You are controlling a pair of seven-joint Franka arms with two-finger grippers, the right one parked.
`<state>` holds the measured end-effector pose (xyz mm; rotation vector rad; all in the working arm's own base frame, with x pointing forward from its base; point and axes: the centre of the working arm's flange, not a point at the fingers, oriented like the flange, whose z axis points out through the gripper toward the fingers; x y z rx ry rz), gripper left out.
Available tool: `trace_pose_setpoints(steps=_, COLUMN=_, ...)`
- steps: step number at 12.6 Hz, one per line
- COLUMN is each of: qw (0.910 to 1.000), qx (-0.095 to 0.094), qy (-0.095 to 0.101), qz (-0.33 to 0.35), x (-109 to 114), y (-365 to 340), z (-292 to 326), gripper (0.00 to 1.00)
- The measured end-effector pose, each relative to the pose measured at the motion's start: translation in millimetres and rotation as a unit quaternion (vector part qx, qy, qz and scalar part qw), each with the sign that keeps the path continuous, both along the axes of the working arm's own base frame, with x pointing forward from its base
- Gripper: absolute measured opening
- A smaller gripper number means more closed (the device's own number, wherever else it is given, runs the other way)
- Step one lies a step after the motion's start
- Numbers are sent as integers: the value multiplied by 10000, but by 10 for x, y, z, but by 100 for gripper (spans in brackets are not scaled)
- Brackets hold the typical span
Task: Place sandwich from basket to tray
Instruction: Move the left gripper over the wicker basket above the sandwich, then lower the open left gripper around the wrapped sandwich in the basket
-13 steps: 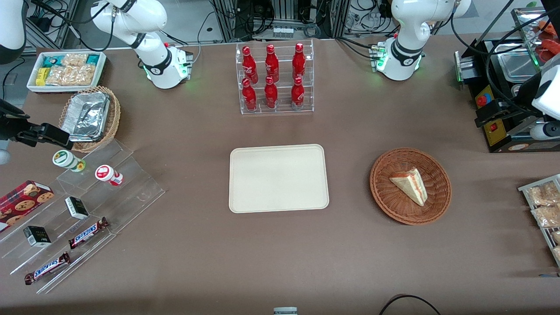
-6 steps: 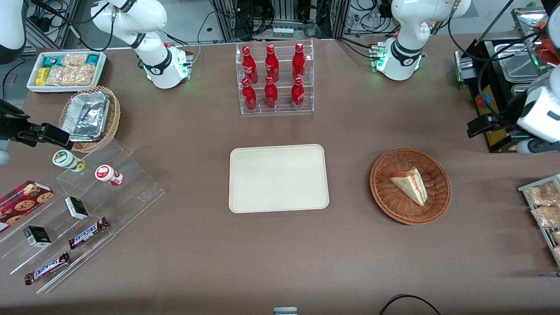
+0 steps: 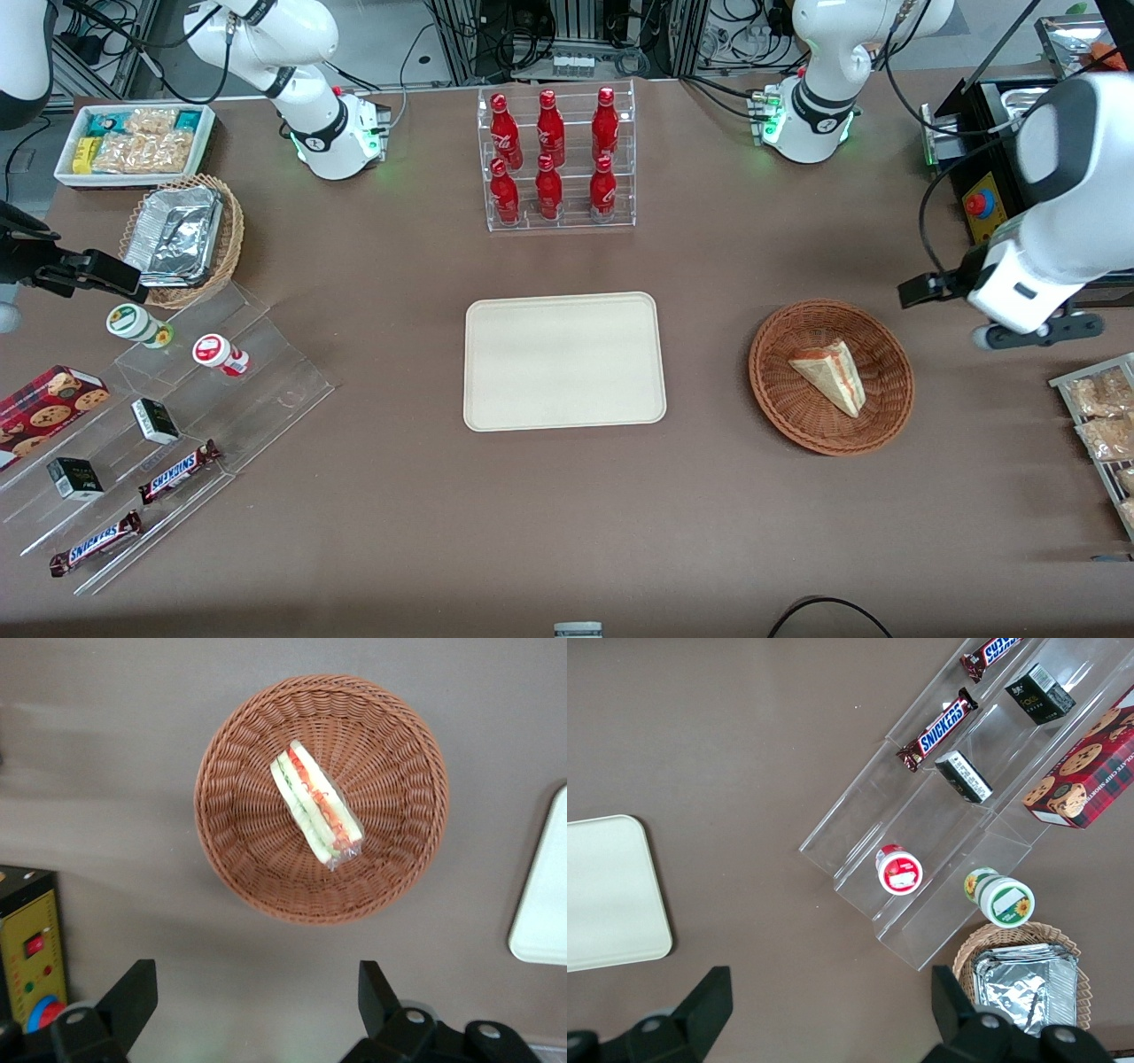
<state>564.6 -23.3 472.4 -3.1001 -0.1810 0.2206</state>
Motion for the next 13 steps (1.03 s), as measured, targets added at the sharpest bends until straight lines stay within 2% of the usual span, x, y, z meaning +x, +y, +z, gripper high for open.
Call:
trace_pose_setpoints(steps=5, qw=9986, qx=-36, qy=-520, qz=-8, x=-145, y=0, z=-934, gripper=100)
trace_pose_setpoints(steps=7, qw=9986, qx=-28, qy=-520, qz=108, x=-229, y=6, z=-1121, gripper=100)
trace_pose_setpoints(steps=10, qw=9972, qx=3, qy=-559, qz=492, x=-234, y=5, z=-1139, gripper=100)
trace_pose_setpoints(steps=13, qw=9891, qx=50, qy=-690, qz=1298, x=-234, y=-44, z=-1191, gripper=100)
